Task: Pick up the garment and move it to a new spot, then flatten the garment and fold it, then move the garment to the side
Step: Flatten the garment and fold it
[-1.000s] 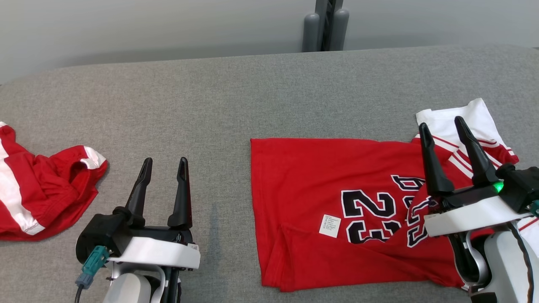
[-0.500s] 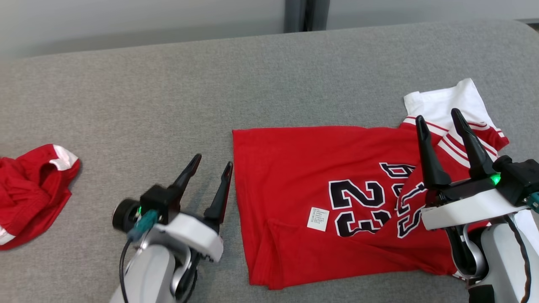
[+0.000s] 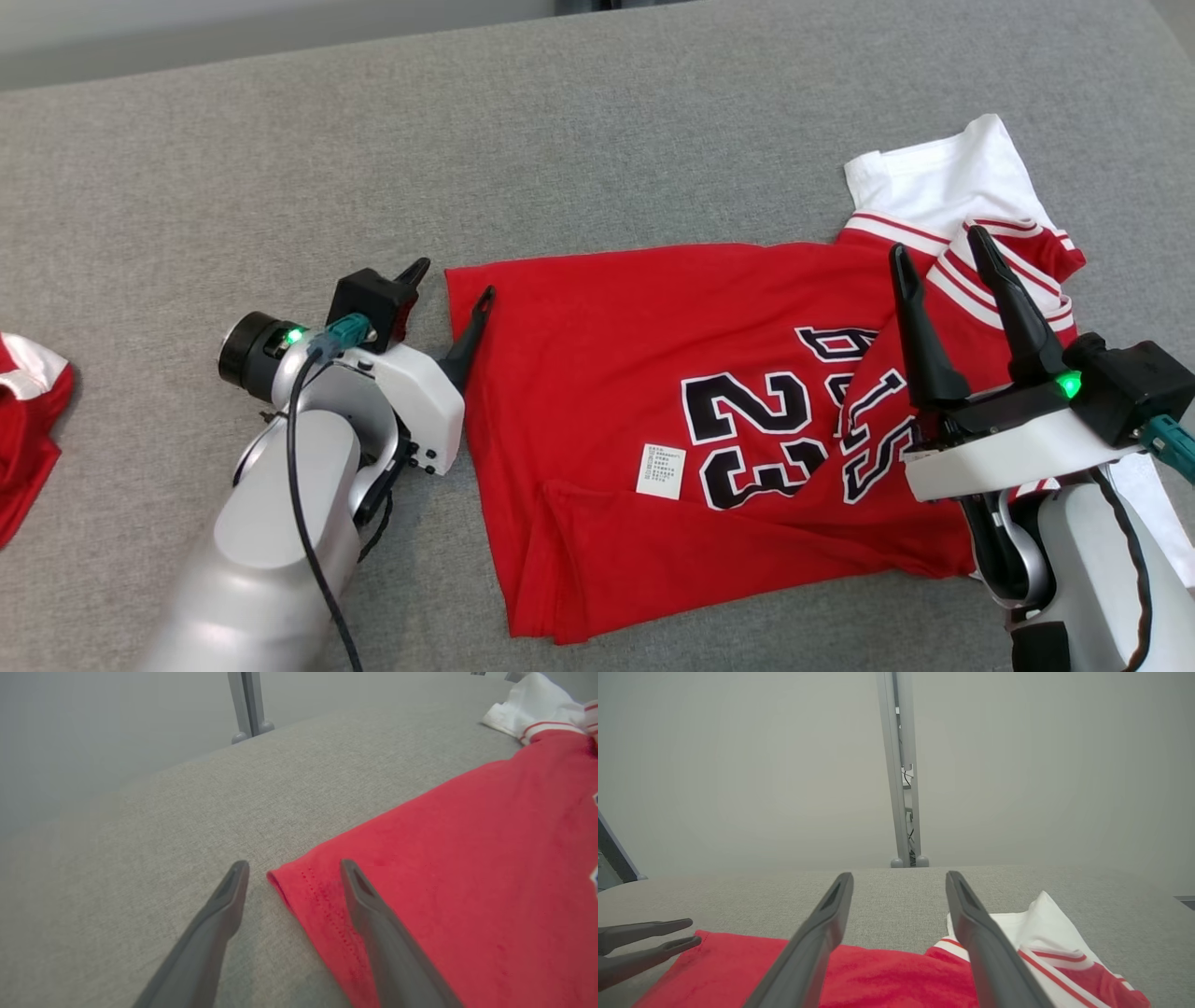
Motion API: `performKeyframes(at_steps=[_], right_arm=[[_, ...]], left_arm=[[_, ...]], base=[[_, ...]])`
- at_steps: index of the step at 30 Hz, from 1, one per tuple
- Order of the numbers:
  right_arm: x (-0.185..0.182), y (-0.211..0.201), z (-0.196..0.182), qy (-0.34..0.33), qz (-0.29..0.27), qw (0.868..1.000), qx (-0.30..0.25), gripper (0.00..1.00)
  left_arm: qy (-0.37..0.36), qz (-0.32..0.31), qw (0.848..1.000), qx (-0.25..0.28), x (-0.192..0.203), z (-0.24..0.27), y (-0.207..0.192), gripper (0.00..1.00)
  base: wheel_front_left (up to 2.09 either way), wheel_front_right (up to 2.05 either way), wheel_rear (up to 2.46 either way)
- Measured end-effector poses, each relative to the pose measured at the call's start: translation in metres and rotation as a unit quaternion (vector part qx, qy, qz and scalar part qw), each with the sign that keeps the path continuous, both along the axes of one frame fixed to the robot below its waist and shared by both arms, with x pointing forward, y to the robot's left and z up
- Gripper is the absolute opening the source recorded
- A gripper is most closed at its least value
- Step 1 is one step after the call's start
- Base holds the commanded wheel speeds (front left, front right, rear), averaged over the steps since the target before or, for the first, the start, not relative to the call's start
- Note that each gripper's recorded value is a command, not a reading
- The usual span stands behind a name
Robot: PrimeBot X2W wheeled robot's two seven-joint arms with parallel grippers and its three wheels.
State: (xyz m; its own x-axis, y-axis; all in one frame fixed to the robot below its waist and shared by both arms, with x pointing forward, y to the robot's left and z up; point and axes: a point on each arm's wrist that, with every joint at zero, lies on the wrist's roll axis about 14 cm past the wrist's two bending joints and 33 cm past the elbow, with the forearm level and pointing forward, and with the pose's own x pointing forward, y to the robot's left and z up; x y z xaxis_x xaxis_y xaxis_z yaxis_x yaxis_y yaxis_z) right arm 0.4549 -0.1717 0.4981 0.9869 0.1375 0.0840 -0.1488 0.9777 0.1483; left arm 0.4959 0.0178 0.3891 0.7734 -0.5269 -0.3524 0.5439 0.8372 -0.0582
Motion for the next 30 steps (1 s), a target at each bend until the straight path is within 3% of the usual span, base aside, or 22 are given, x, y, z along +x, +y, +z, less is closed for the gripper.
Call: performKeyframes(at_steps=[8, 9, 10, 11, 12, 19, 30], right_arm=[[-0.001, -0.003, -0.003, 0.004, -0.008, 1.000, 0.002, 1.00], [-0.001, -0.003, -0.003, 0.004, -0.009, 1.000, 0.003, 1.00], [-0.001, -0.003, -0.003, 0.003, -0.009, 1.000, 0.003, 1.00], [-0.001, -0.003, -0.003, 0.003, -0.010, 1.000, 0.003, 1.00], [-0.001, -0.003, -0.003, 0.003, -0.010, 1.000, 0.003, 1.00], [0.000, -0.004, -0.003, 0.003, -0.013, 1.000, 0.004, 1.00], [0.002, -0.004, -0.003, 0.000, -0.019, 1.000, 0.007, 1.00]], left_arm=[[0.045, -0.033, 0.998, 0.029, -0.003, -0.020, -0.014, 1.00], [0.048, -0.036, 0.998, 0.031, -0.003, -0.021, -0.015, 0.82], [0.049, -0.039, 0.998, 0.032, -0.002, -0.020, -0.015, 0.38], [0.050, -0.040, 0.997, 0.032, -0.002, -0.021, -0.015, 0.11], [0.052, -0.041, 0.997, 0.033, -0.002, -0.021, -0.015, 0.00], [0.050, -0.039, 0.998, 0.026, 0.005, -0.020, -0.010, 0.00], [-0.071, 0.032, 0.996, 0.031, 0.093, 0.047, 0.029, 0.00]], base=[[0.00, 0.00, 0.00], [0.00, 0.00, 0.00], [0.00, 0.00, 0.00], [0.00, 0.00, 0.00], [0.00, 0.00, 0.00], [0.00, 0.00, 0.00], [0.00, 0.00, 0.00]])
